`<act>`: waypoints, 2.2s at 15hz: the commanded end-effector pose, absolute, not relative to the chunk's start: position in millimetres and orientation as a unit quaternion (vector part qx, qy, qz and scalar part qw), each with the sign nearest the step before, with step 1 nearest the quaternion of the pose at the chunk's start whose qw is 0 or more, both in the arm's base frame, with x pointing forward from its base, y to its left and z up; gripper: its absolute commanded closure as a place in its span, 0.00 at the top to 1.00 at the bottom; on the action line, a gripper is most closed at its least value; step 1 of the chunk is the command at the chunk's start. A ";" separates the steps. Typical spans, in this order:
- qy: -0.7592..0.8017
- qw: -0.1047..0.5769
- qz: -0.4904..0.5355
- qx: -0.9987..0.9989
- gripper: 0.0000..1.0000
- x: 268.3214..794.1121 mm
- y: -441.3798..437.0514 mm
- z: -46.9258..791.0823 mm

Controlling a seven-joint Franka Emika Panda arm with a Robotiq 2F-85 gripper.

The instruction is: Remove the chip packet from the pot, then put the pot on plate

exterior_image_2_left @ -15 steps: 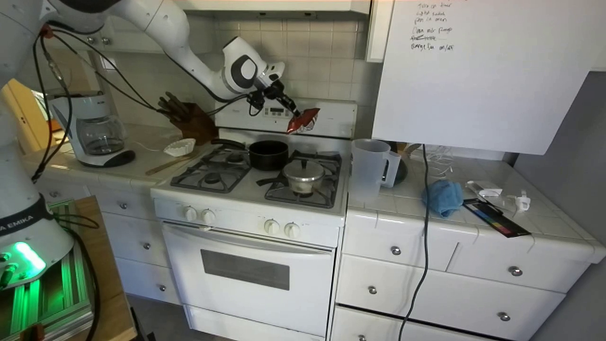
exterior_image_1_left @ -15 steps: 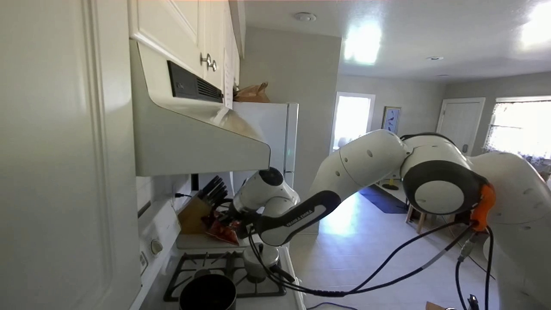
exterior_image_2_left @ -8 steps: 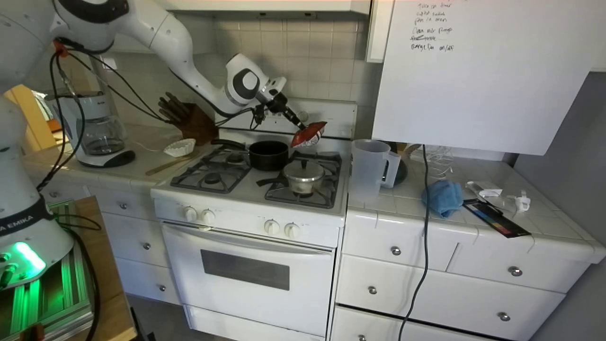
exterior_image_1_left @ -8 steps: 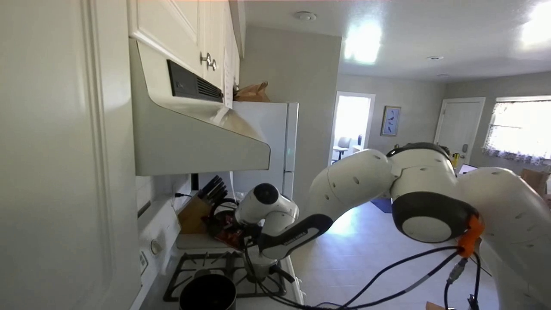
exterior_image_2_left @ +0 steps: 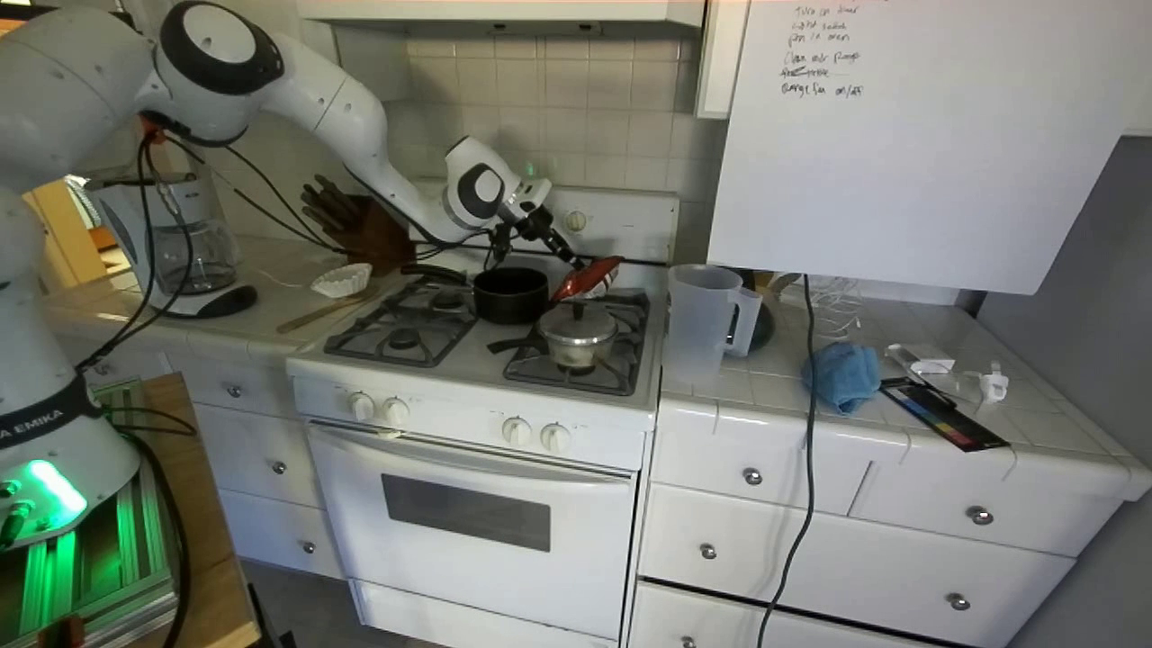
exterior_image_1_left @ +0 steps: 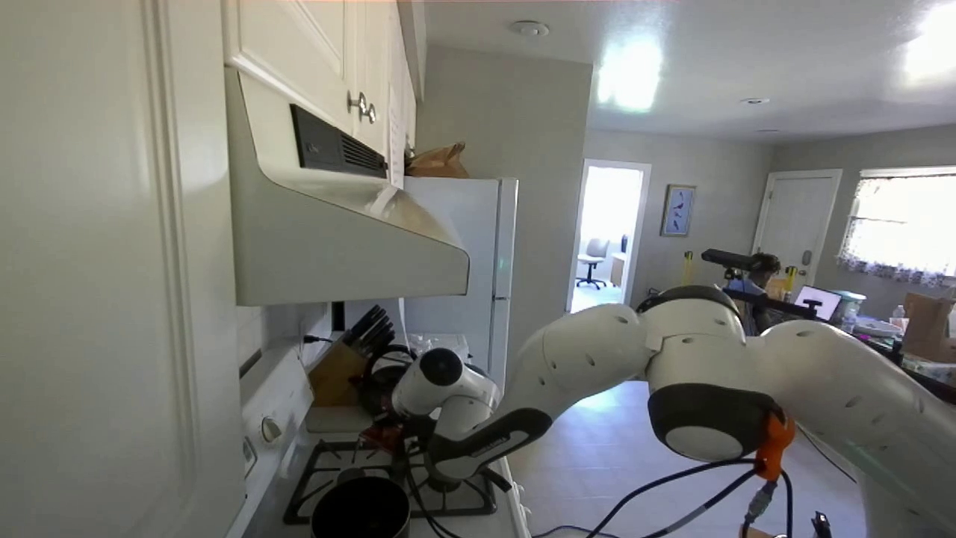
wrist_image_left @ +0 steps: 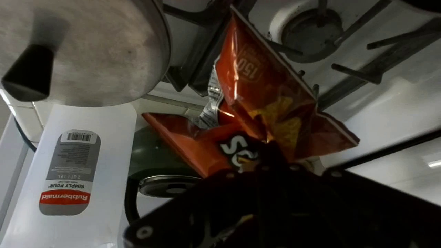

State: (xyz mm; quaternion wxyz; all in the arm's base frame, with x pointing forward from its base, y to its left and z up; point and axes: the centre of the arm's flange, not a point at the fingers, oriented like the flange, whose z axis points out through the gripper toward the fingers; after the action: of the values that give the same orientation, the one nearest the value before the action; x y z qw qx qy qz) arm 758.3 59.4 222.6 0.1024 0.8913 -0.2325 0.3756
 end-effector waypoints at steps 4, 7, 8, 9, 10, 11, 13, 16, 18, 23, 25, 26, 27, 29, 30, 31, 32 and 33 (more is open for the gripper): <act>-0.240 0.088 0.358 0.898 0.41 791.7 68.7 210.5; -0.238 0.089 0.366 0.895 0.61 786.4 71.0 224.1; -0.235 0.086 0.362 0.898 0.68 778.8 73.9 231.5; -0.231 0.082 0.358 0.901 0.76 773.2 76.1 236.7; -0.218 0.075 0.341 0.911 0.82 766.8 79.0 242.2; -0.193 0.057 0.321 0.925 0.90 760.0 82.8 246.5; -0.155 0.041 0.296 0.942 1.00 746.8 96.1 253.7; -0.103 0.037 0.245 0.963 1.00 731.5 107.6 266.6; -0.091 0.047 0.211 0.972 1.00 724.2 104.1 271.0; -0.070 0.083 0.105 0.988 1.00 704.6 76.6 264.1; -0.071 0.085 0.085 0.990 1.00 703.3 70.8 248.1; -0.075 0.073 0.089 0.991 1.00 704.7 73.0 237.2; -0.082 0.069 0.094 0.990 1.00 705.0 74.3 231.6; -0.087 0.061 0.101 0.989 1.00 706.2 79.4 216.7; -0.088 0.061 0.106 0.989 1.00 706.6 82.2 210.4; -0.088 0.058 0.110 0.988 1.00 706.2 84.6 204.2; -0.090 0.056 0.112 0.988 1.00 706.7 87.8 195.9; -0.091 0.054 0.112 0.988 1.00 707.0 89.8 189.6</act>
State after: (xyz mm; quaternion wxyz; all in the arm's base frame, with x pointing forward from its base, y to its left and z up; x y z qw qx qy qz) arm 708.1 83.9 208.4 0.0640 0.9891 -0.0823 0.1042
